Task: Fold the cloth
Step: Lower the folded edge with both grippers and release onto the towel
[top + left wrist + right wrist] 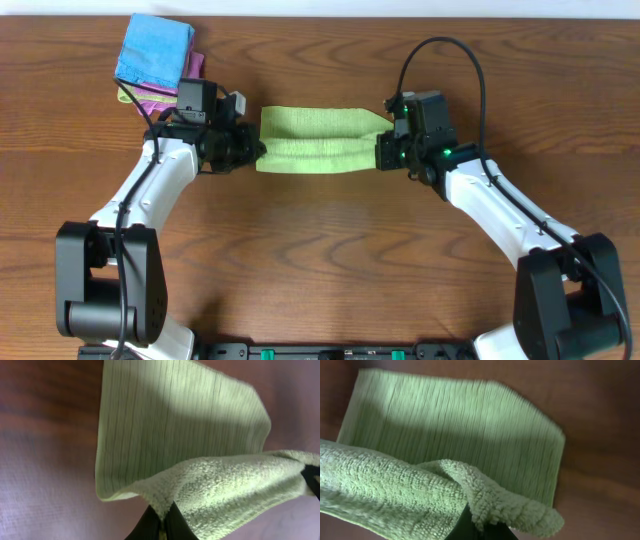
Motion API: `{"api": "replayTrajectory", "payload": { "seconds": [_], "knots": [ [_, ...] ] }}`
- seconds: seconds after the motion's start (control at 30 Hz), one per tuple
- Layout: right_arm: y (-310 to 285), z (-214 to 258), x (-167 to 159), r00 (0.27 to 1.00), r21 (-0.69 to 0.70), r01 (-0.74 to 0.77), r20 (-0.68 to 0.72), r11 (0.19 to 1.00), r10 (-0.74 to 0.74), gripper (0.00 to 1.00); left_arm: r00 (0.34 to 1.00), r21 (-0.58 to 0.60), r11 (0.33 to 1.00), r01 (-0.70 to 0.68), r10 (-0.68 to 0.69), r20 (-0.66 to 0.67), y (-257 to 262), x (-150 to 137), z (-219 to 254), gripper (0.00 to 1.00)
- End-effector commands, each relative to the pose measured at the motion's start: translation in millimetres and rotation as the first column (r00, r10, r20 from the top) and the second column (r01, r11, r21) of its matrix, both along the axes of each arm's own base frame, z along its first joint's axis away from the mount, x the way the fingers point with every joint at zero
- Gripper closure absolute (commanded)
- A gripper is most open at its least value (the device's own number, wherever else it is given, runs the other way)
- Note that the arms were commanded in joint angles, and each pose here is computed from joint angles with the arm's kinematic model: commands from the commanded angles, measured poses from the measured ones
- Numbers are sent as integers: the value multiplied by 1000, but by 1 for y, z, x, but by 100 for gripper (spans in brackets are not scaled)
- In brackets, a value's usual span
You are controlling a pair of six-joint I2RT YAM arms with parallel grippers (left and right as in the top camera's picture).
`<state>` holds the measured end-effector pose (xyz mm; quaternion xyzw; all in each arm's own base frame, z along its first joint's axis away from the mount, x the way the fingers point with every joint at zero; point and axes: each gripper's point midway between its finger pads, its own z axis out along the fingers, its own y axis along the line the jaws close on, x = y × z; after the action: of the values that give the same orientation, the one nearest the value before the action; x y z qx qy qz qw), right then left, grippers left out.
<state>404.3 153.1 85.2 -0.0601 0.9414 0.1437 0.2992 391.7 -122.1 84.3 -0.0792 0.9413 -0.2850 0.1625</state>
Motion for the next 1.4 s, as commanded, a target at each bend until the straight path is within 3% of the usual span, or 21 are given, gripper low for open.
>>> {"api": "replayTrajectory", "payload": {
  "seconds": [0.0,0.2,0.47,0.93,1.37],
  "knots": [
    [-10,3,12,997,-55,61,48,997,-59,99,995,73,994,-84,80,57,15,17,0,94],
    [-6,-7,37,996,-82,64,65,995,-58,99,981,52,988,-144,135,141,16,46,0,94],
    [-5,-16,74,995,-139,68,84,988,-57,99,969,38,980,-196,188,158,18,71,-29,94],
    [-11,-58,86,995,-190,81,71,978,-69,99,955,11,966,-257,253,154,19,94,-65,94],
    [-14,-52,98,988,-188,114,129,976,-90,98,947,25,962,-272,263,185,22,101,-65,94]
  ]
}}
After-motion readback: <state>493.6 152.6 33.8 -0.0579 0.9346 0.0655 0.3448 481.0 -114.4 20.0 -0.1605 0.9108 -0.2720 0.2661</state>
